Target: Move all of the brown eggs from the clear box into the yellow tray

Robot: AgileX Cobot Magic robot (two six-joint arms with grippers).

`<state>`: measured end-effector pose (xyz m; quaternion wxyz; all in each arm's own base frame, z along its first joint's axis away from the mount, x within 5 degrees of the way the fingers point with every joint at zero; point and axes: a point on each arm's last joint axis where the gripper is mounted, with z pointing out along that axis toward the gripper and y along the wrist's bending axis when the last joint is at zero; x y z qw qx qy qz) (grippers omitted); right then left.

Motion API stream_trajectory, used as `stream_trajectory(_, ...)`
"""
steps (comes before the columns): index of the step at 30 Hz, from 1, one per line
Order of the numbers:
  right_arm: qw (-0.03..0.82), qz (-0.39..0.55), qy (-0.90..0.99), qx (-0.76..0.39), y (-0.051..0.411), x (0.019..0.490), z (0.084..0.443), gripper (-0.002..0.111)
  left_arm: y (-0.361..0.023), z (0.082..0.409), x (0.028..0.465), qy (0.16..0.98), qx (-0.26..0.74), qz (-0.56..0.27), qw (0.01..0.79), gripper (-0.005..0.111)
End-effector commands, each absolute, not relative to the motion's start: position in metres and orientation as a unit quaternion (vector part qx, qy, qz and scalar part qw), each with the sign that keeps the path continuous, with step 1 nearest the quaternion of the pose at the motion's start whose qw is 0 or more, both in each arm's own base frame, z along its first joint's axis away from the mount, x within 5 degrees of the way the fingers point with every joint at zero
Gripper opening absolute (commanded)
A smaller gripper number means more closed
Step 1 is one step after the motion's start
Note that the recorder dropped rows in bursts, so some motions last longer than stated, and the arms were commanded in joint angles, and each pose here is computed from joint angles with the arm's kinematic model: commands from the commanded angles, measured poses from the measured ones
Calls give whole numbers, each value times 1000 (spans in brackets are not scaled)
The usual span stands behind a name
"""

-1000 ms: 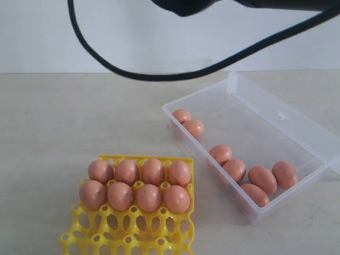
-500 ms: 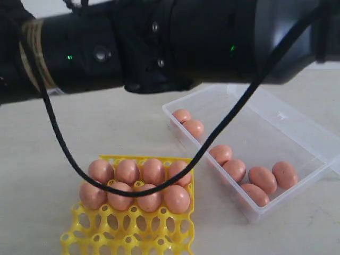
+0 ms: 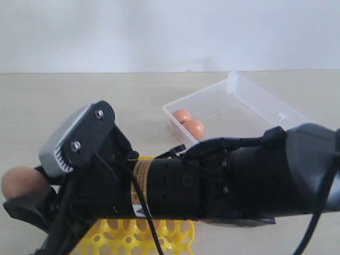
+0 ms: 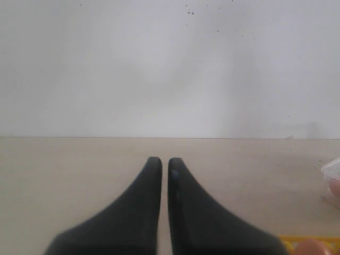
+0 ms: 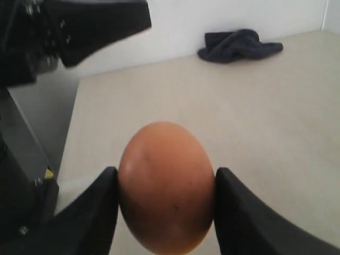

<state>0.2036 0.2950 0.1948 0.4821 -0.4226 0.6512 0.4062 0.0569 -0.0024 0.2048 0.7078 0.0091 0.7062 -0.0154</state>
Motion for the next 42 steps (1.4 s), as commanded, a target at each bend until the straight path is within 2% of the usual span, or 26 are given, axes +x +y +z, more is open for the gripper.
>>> stream_trajectory(1, 460, 377, 683, -424, 286, 200, 181, 0, -2, 206, 56, 703, 5, -19, 711, 4)
stream_trajectory(15, 383, 360, 790, -317, 285, 213, 125, 0, -2, 206, 56, 703, 5, -19, 711, 4)
stream_trajectory(24, 384, 359, 782, -334, 286, 212, 120, 1, -2, 207, 56, 702, 5, -18, 712, 4)
stream_trajectory(31, 388, 331, 777, -369, 285, 212, 117, 38, -2, 207, 56, 702, 5, -18, 712, 4)
stream_trajectory(39, 384, 326, 778, -375, 284, 211, 116, 43, -2, 206, 56, 703, 5, -18, 711, 4)
stream_trajectory(42, 383, 325, 777, -379, 284, 211, 116, 57, -2, 206, 56, 703, 5, -18, 711, 4)
